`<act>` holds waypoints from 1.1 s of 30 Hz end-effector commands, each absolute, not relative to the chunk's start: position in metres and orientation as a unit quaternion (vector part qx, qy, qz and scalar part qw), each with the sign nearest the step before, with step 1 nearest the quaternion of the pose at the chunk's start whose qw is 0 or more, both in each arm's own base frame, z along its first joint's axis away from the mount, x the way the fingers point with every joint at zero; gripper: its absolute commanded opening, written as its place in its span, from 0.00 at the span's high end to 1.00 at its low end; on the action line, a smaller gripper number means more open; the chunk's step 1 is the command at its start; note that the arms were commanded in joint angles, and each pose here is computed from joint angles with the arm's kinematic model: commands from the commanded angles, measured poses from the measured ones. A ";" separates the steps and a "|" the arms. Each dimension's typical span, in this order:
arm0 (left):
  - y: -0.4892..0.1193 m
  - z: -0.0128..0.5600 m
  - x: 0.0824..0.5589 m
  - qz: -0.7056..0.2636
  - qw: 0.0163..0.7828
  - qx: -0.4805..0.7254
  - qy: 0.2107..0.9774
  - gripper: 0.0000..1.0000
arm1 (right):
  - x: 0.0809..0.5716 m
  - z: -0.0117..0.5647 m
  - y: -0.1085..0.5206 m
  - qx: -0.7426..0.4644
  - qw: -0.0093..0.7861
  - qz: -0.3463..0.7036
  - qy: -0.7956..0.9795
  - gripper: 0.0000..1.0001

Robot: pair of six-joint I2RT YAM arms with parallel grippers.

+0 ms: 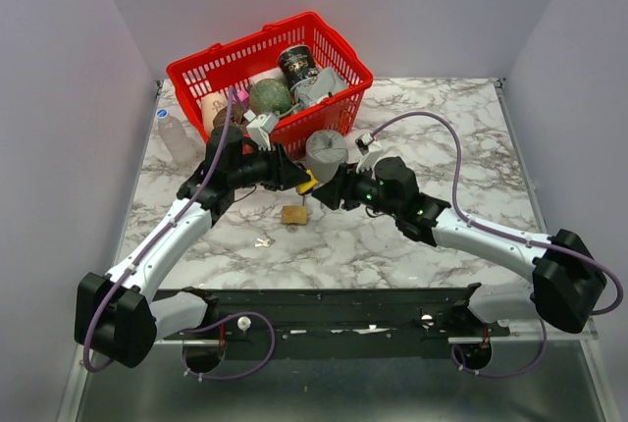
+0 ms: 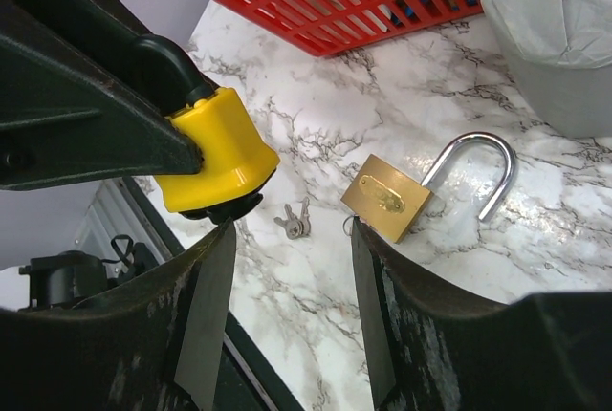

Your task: Unlock with the key

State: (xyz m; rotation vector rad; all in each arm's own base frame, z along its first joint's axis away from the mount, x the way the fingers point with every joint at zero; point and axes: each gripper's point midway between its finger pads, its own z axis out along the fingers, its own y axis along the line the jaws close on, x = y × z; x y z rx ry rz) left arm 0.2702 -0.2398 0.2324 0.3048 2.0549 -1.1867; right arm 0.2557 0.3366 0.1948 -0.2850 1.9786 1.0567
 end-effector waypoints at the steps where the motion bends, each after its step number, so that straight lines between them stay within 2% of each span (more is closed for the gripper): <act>1: -0.243 0.250 0.266 -0.481 0.388 0.143 0.773 1.00 | 0.257 0.217 0.348 -0.111 0.433 0.454 0.771 0.41; 12: -0.243 0.251 0.266 -0.481 0.389 0.142 0.773 1.00 | 0.254 0.223 0.348 -0.100 0.433 0.465 0.766 0.41; 33: -0.244 0.264 0.260 -0.499 0.404 0.151 0.752 1.00 | 0.271 0.187 0.344 -0.017 0.411 0.443 0.797 0.41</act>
